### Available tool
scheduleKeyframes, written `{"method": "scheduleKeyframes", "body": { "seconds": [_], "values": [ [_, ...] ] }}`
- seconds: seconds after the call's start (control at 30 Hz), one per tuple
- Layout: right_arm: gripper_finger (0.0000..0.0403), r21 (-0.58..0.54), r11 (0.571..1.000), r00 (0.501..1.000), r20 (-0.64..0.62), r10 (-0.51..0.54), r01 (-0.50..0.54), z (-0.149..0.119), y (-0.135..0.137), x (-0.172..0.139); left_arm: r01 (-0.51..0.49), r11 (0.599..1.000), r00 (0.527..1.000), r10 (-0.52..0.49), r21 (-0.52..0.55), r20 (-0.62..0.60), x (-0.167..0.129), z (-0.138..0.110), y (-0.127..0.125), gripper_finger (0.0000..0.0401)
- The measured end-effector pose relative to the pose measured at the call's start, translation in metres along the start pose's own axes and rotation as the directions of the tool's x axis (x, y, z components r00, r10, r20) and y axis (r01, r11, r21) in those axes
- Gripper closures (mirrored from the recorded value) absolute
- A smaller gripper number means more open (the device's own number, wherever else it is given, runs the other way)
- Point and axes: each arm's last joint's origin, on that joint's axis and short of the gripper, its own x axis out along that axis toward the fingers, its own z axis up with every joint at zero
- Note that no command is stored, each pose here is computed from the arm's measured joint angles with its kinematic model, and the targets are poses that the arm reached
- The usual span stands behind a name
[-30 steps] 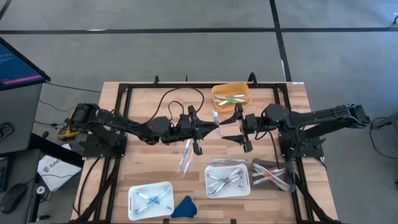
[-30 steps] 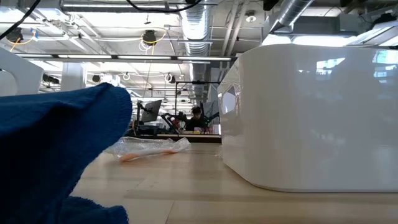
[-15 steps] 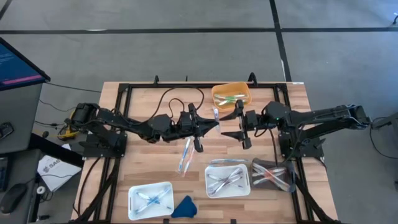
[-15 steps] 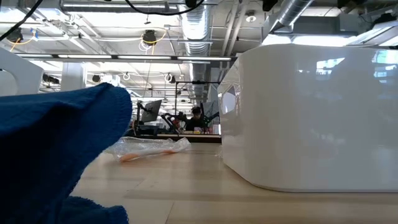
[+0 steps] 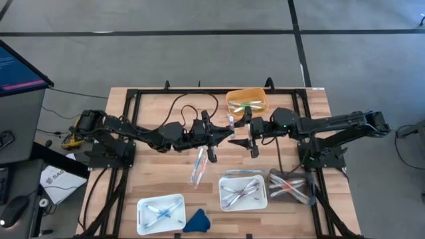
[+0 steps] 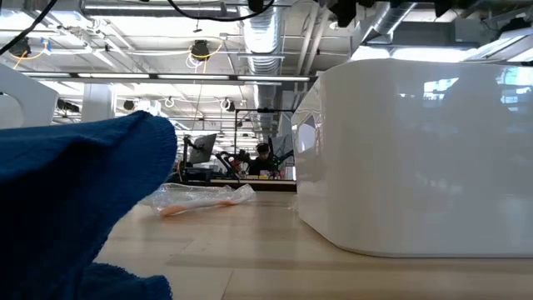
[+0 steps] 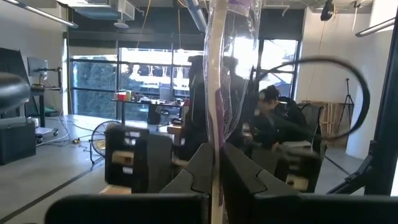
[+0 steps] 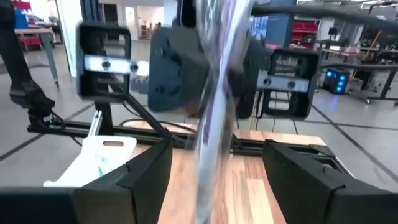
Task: Pick & Place Toothbrushes
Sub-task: Put the violet toothbrush into the right white bin
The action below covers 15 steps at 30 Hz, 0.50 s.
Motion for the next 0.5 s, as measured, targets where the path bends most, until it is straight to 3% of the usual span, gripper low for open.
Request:
{"method": "scheduleKeyframes", "body": {
  "seconds": [0.37,0.5],
  "values": [
    [0.016,0.013,1.0,1.0,-0.024,0.002,-0.002,0.0018,0.0006,-0.0053,-0.001,1.0,1.0,0.002,0.004,-0.012,-0.0002,-0.0012,-0.0007,0.0395],
    [0.018,0.012,1.0,1.0,-0.022,0.002,-0.002,0.0021,0.0006,-0.0056,-0.003,1.0,1.0,0.003,0.003,-0.013,-0.0002,-0.0012,-0.0007,0.0395]
  ]
}}
